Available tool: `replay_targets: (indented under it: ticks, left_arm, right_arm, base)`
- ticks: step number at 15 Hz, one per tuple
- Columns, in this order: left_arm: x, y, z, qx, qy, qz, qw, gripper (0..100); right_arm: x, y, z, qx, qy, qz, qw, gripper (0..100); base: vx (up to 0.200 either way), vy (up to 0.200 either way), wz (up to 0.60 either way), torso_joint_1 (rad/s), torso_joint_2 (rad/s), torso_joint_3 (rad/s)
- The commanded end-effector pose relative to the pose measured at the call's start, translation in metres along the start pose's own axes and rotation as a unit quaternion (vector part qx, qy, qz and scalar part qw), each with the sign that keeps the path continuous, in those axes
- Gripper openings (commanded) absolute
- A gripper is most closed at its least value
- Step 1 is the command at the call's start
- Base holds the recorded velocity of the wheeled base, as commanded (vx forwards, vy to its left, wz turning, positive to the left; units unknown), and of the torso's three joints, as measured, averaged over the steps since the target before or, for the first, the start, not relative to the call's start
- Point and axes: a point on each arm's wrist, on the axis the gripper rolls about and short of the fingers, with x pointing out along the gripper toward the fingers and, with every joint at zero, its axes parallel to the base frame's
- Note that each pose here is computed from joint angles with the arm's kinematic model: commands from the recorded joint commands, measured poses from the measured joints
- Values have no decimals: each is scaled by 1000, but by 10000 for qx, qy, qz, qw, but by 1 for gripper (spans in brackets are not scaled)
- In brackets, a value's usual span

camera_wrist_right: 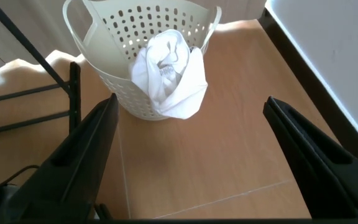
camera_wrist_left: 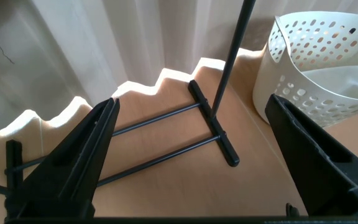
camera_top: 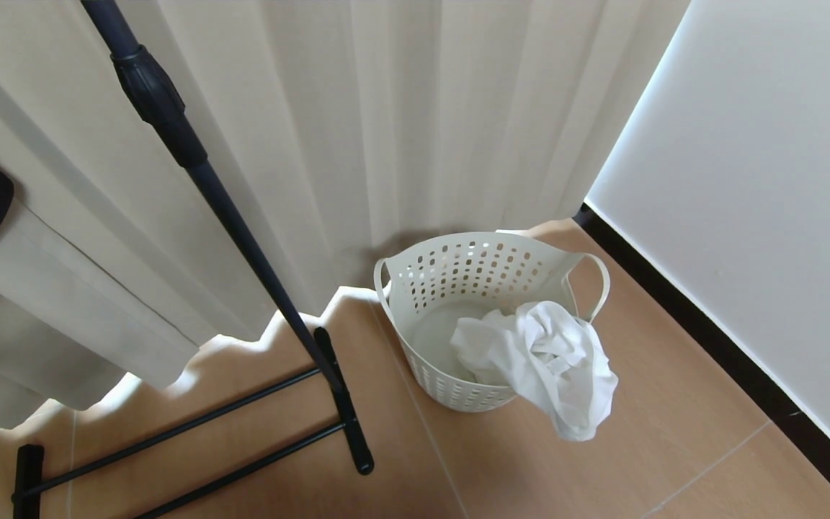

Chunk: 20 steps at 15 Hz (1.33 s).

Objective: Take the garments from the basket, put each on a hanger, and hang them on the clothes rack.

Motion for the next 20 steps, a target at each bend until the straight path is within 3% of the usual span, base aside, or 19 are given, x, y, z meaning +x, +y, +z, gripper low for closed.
replay_targets:
  ticks: [1, 5, 6, 7, 9, 10, 12, 14, 15, 16, 17, 18, 20]
  left_arm:
    - [0, 0, 0, -4, 0, 4, 10000, 100]
    - [0, 0, 0, -4, -8, 4, 10000, 100]
    - [0, 0, 0, -4, -8, 4, 10000, 100]
    - [0, 0, 0, -4, -8, 4, 10000, 100]
    - [0, 0, 0, -4, -8, 12, 10000, 100]
    - [0, 0, 0, -4, -8, 4, 10000, 100]
    - [0, 0, 0, -4, -8, 4, 10000, 100]
    - [0, 0, 0, -4, -8, 4, 10000, 100]
    - [0, 0, 0, -4, -8, 4, 10000, 100]
    - [0, 0, 0, -5, -16, 12, 10000, 100]
    - [0, 0, 0, -4, -8, 12, 10000, 100]
    - [0, 0, 0, -4, -8, 12, 10000, 100]
    - [0, 0, 0, -4, -8, 12, 10000, 100]
  right_arm:
    - [9, -1, 2, 132, 545, -42, 9984, 100]
    - [25, -3, 9, 137, 1300, 603, 9896, 100]
    - [44, 0, 23, 67, 1480, 1000, 9839, 100]
    - [53, 1, 29, 48, 1561, 1092, 9817, 100]
    - [103, 8, 60, -2, 1877, 1154, 9754, 100]
    - [130, 13, 76, -227, 1972, 1250, 9721, 100]
    - [184, 27, 98, -1267, 1978, 1566, 9593, 100]
    - [217, 37, 104, -2241, 1935, 1625, 9412, 100]
    - [243, 45, 105, -3055, 1916, 1663, 9178, 100]
    - [259, 49, 104, -3477, 1898, 1682, 9027, 100]
    - [273, 51, 102, -3796, 1931, 1635, 8899, 100]
    - [295, 56, 97, -4248, 2035, 1502, 8692, 100]
    - [323, 61, 83, -4417, 2278, 1291, 8581, 100]
  base:
    - [0, 0, 0, 0, 0, 0]
    - [0, 0, 0, 0, 0, 0]
    - [0, 0, 0, 0, 0, 0]
    - [0, 0, 0, 0, 0, 0]
    - [0, 0, 0, 0, 0, 0]
    - [0, 0, 0, 0, 0, 0]
    - [0, 0, 0, 0, 0, 0]
    - [0, 0, 0, 0, 0, 0]
    - [0, 0, 0, 0, 0, 0]
    - [0, 0, 0, 0, 0, 0]
    - [0, 0, 0, 0, 0, 0]
    - [0, 0, 0, 0, 0, 0]
    - [0, 0, 0, 0, 0, 0]
